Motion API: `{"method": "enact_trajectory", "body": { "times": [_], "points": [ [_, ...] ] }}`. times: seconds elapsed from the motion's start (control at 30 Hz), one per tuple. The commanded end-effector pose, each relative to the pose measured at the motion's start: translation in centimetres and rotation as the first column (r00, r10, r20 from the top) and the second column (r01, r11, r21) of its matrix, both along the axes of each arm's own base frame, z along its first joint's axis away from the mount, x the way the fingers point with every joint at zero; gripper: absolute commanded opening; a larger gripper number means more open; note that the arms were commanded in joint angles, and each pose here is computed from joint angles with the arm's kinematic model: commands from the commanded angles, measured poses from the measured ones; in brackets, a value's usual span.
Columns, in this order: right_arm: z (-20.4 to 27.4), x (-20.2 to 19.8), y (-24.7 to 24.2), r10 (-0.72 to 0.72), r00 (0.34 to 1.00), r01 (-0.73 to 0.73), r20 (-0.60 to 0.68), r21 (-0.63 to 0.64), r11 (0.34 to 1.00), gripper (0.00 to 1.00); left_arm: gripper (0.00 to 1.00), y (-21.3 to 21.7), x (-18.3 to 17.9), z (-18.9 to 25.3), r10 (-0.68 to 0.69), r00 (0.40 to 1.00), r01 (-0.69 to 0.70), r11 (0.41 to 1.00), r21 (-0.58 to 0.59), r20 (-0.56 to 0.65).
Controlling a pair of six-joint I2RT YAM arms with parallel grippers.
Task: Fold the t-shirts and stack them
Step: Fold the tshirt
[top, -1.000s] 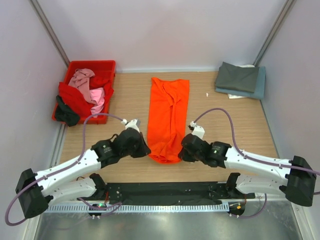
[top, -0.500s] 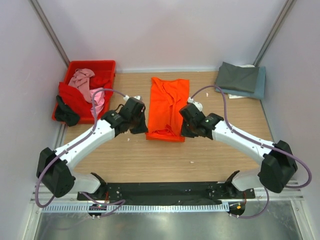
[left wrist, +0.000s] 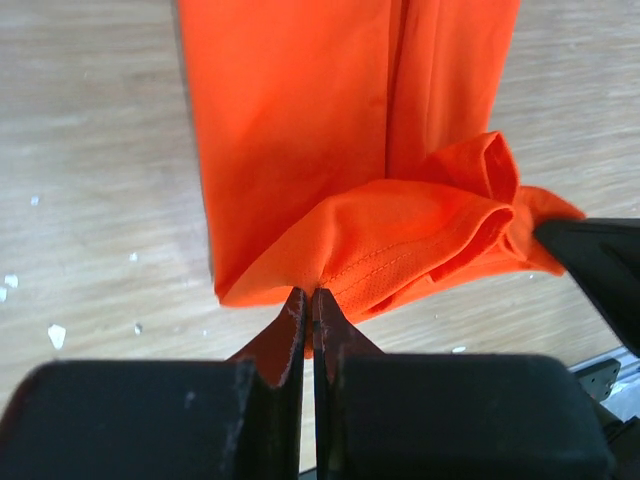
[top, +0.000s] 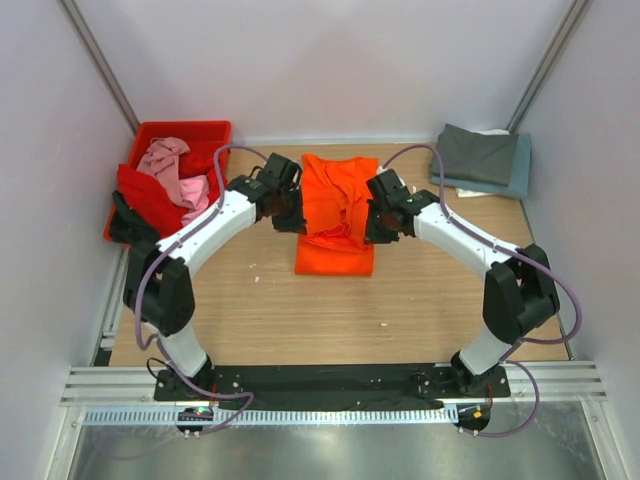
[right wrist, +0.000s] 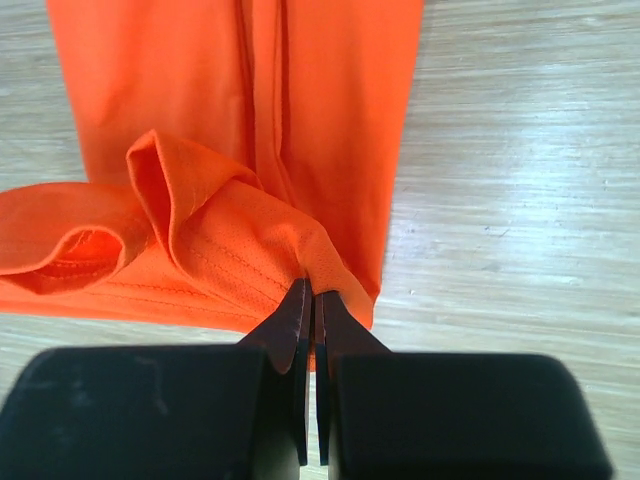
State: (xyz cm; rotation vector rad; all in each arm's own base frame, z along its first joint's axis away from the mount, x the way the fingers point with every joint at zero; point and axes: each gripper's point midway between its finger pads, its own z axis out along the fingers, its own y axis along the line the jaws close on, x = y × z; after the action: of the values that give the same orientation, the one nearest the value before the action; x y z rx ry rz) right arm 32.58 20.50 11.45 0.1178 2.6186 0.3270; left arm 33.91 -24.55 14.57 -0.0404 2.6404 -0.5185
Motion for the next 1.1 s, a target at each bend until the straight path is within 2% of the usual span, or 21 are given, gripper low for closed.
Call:
{"method": "enact_trajectory", "body": {
  "times": [0.0, 0.23, 0.37, 0.6, 0.67, 0.7, 0.77, 0.8, 0.83, 0.9, 0.93, 1.0, 1.07],
  "points": [
    [0.8, 1.6, 0.8, 0.050, 0.999, -0.050, 0.020, 0.020, 0.999, 0.01, 0.01, -0.8, 1.7, 0.9, -0.050, 0.999, 0.050, 0.998, -0.033, 0.008],
    [-1.2, 4.3, 0.3, 0.036, 0.999, -0.036, -0.002, 0.001, 0.999, 0.01, 0.01, -0.6, 4.8, -1.1, -0.042, 0.999, 0.042, 0.999, -0.004, -0.031],
    [-2.6, 5.6, 1.0, 0.057, 0.998, -0.056, -0.038, 0.034, 0.998, 0.01, 0.01, 0.2, 6.2, -2.9, -0.028, 0.998, 0.028, 1.000, -0.003, -0.064],
    [-5.2, 8.3, 0.1, 0.026, 0.996, -0.024, -0.080, 0.037, 0.999, 0.02, 0.08, 0.5, 9.0, -6.4, -0.048, 0.990, 0.044, 0.999, -0.030, -0.134],
    [-5.4, 9.7, 0.2, 0.018, 0.997, -0.015, -0.072, 0.046, 0.999, 0.09, 0.13, -0.2, 10.1, -7.6, -0.068, 0.985, 0.061, 0.997, -0.053, -0.157],
    [-5.3, 10.4, -0.2, 0.013, 0.997, -0.010, -0.073, 0.046, 0.999, 0.21, 0.14, -0.1, 10.0, -8.2, -0.071, 0.980, 0.065, 0.997, -0.041, -0.187],
    [-4.3, 12.4, 0.0, 0.022, 0.999, -0.018, -0.049, 0.074, 0.997, 0.44, 0.19, -0.8, 11.9, -7.8, -0.079, 0.982, 0.072, 0.996, -0.046, -0.172],
    [-3.8, 13.2, -0.1, 0.019, 0.999, -0.015, -0.042, 0.089, 0.996, 0.61, 0.22, -0.6, 11.7, -7.4, -0.073, 0.979, 0.069, 0.997, -0.029, -0.190],
    [-3.0, 13.7, -0.7, 0.004, 0.998, 0.005, -0.066, 0.131, 0.991, 0.68, 0.30, -0.9, 13.2, -5.1, -0.073, 0.989, 0.069, 0.997, -0.037, -0.129],
    [0.3, 16.2, -0.7, -0.006, 1.000, 0.006, -0.003, 0.182, 0.983, 0.78, 0.40, -0.4, 14.0, -2.6, -0.051, 0.995, 0.050, 0.998, -0.023, -0.081],
    [1.3, 16.5, -1.5, -0.019, 1.000, 0.018, 0.003, 0.177, 0.984, 0.79, 0.50, -0.3, 14.7, -0.3, -0.035, 0.999, 0.034, 0.999, -0.027, -0.026],
    [5.4, 17.4, -1.9, -0.027, 0.996, 0.011, 0.085, 0.185, 0.983, 0.82, 0.56, 1.0, 15.0, 3.7, 0.007, 0.998, -0.006, 1.000, -0.014, 0.059],
    [6.7, 16.8, -2.2, -0.011, 0.994, -0.009, 0.109, 0.179, 0.984, 0.82, 0.60, 2.2, 14.5, 5.2, 0.042, 0.995, -0.044, 0.999, 0.021, 0.093]
  ]
}}
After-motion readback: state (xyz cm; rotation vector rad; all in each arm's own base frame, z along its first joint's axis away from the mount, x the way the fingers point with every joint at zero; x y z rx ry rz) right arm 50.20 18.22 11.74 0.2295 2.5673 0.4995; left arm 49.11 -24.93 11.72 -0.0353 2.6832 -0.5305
